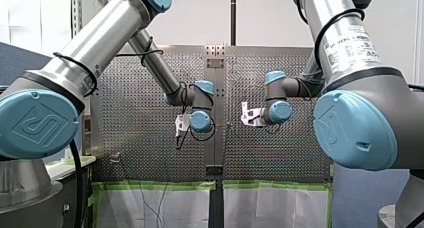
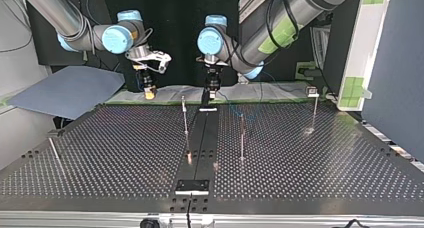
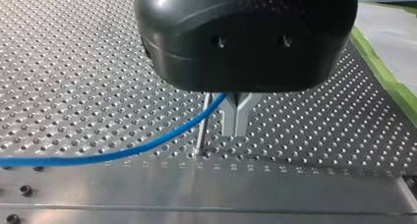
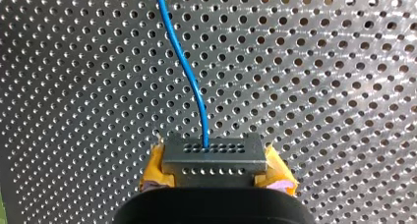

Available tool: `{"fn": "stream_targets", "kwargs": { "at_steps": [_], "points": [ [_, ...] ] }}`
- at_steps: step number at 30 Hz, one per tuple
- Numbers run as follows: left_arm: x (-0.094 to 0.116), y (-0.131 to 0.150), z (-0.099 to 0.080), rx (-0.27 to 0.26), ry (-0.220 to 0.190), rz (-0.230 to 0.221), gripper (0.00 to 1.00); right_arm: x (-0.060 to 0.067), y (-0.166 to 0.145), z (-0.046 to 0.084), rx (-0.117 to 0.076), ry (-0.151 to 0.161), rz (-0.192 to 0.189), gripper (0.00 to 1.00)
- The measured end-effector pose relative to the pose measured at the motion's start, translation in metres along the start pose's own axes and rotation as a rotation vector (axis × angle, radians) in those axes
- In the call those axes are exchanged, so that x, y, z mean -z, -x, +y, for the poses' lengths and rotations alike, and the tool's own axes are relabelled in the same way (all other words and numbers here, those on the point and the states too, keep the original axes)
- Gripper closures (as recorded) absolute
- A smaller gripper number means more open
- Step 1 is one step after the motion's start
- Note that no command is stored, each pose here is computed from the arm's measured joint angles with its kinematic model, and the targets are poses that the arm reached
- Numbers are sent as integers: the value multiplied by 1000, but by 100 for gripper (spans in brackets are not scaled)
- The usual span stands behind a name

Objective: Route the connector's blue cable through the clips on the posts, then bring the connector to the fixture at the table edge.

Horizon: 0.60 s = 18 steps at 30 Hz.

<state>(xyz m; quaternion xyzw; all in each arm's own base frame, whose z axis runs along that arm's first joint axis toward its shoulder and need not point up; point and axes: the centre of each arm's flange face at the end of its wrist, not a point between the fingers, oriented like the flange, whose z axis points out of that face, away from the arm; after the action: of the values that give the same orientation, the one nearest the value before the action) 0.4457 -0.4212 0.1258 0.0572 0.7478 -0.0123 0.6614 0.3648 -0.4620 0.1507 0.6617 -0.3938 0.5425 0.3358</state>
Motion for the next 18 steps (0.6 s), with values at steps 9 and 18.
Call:
{"fn": "stream_targets", "kwargs": {
  "at_steps": [9,18],
  "points": [
    [1,-1,-3,-2,-15,2,100,-1,0,5,-3,8,-1,100],
    [4,-1,-8,-6,-37,12,100,-2,0,6,-6,1,1,100]
  ]
}}
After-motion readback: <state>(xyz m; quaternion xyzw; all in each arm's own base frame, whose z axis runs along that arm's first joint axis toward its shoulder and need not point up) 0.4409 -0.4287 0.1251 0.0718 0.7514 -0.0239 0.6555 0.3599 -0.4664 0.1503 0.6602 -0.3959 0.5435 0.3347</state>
